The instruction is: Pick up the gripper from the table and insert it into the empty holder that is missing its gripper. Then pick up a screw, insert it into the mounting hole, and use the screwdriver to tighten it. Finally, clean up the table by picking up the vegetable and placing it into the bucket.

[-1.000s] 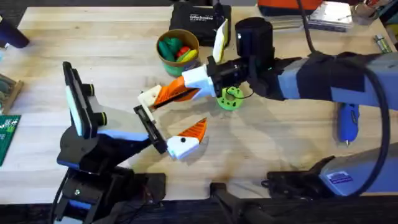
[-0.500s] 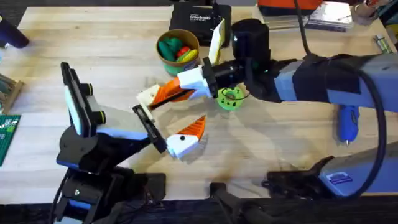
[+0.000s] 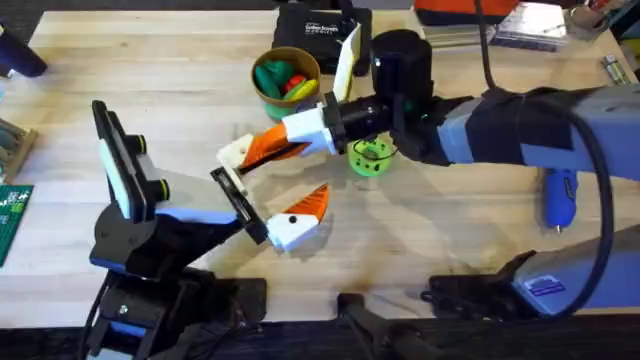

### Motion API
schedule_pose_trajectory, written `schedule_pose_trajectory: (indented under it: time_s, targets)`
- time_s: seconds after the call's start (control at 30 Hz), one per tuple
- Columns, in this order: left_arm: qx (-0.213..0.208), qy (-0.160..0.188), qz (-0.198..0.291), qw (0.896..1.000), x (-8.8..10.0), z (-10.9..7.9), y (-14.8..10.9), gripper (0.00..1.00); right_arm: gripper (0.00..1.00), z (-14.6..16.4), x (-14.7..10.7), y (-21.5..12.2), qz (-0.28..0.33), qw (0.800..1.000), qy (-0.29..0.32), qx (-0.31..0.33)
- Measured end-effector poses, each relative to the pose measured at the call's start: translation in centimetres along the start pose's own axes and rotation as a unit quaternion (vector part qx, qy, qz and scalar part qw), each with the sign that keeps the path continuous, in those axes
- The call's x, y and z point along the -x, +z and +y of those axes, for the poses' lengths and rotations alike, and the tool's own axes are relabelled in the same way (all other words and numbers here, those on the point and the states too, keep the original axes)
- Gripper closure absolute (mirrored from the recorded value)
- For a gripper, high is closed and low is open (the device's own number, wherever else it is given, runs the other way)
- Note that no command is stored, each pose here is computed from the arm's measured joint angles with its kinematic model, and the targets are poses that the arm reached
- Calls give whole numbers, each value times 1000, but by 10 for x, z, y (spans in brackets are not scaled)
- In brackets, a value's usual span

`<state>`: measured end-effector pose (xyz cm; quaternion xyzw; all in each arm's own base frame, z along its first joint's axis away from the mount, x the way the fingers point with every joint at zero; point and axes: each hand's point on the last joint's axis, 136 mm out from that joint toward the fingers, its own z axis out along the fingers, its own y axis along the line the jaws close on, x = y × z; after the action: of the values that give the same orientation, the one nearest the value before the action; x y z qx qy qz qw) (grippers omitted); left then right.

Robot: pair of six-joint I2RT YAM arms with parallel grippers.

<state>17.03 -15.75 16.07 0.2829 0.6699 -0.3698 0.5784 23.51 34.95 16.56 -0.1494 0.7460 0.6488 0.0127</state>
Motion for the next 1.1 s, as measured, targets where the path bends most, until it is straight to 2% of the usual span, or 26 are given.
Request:
schedule_pose_trajectory:
  time_s: [0.73,1.1]
  targets:
    - [28,-6,-3,1000,1,10,0,13,991,-3,11,8,-38,999,-3,-23]
    - [29,-7,-3,1000,1,10,-1,14,941,-4,12,8,-42,999,0,-25]
